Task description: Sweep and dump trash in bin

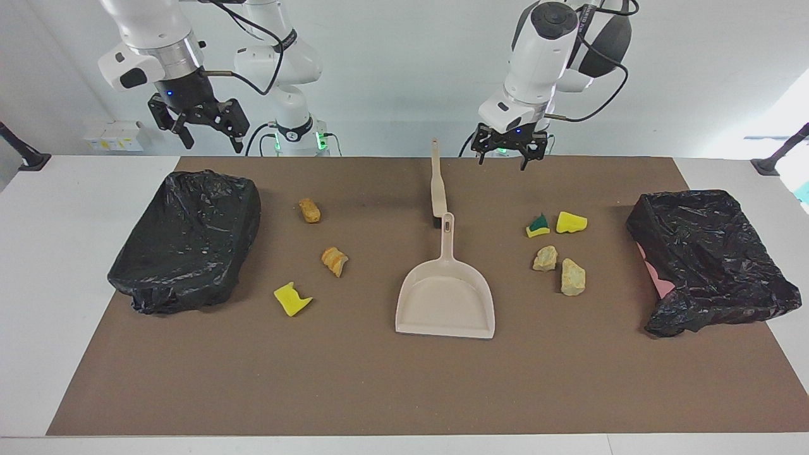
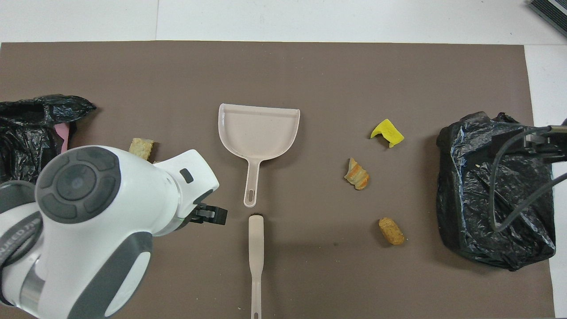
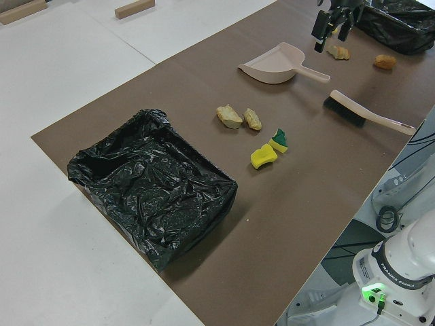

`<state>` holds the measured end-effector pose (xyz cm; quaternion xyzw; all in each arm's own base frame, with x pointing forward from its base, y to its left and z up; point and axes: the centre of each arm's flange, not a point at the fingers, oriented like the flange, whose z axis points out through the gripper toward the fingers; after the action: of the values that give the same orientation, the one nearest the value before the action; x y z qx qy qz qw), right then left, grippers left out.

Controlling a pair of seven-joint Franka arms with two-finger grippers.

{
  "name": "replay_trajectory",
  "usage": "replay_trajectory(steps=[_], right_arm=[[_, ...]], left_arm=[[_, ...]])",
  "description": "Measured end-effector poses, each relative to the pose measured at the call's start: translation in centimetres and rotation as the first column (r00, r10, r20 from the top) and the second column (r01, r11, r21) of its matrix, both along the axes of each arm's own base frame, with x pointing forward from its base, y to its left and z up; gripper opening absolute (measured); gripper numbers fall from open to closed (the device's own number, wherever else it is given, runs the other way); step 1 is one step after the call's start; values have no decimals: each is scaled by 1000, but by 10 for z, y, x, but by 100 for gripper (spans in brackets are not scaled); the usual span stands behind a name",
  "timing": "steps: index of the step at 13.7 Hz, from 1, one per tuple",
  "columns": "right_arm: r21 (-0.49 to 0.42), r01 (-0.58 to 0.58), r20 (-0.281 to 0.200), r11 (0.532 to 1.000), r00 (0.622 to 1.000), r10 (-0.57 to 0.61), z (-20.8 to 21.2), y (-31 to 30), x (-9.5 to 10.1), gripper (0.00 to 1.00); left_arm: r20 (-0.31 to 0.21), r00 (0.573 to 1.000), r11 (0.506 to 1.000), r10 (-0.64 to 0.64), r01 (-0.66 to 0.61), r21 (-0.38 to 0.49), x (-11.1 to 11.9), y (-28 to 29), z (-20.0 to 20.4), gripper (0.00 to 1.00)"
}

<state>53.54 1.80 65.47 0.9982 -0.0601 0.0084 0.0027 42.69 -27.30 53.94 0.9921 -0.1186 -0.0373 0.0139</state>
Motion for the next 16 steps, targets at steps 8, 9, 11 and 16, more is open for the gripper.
replay_trajectory(steps=[8,9,11,16], right_arm=[[18,-12,33,1000,999,11,-95,141,51,100],[20,-32,36,999,999,32,-113,165,56,100],[25,-57,39,998,998,56,-153,214,62,100],[22,-18,5,1000,1000,18,-223,317,56,100]], left_arm=[[-14,1000,1000,5,-4,31,-95,-79,-94,100],[-5,1000,999,17,-16,29,-109,-87,-111,100],[0,999,999,33,-33,34,-133,-93,-141,100],[13,998,997,65,-65,38,-177,-100,-186,100]])
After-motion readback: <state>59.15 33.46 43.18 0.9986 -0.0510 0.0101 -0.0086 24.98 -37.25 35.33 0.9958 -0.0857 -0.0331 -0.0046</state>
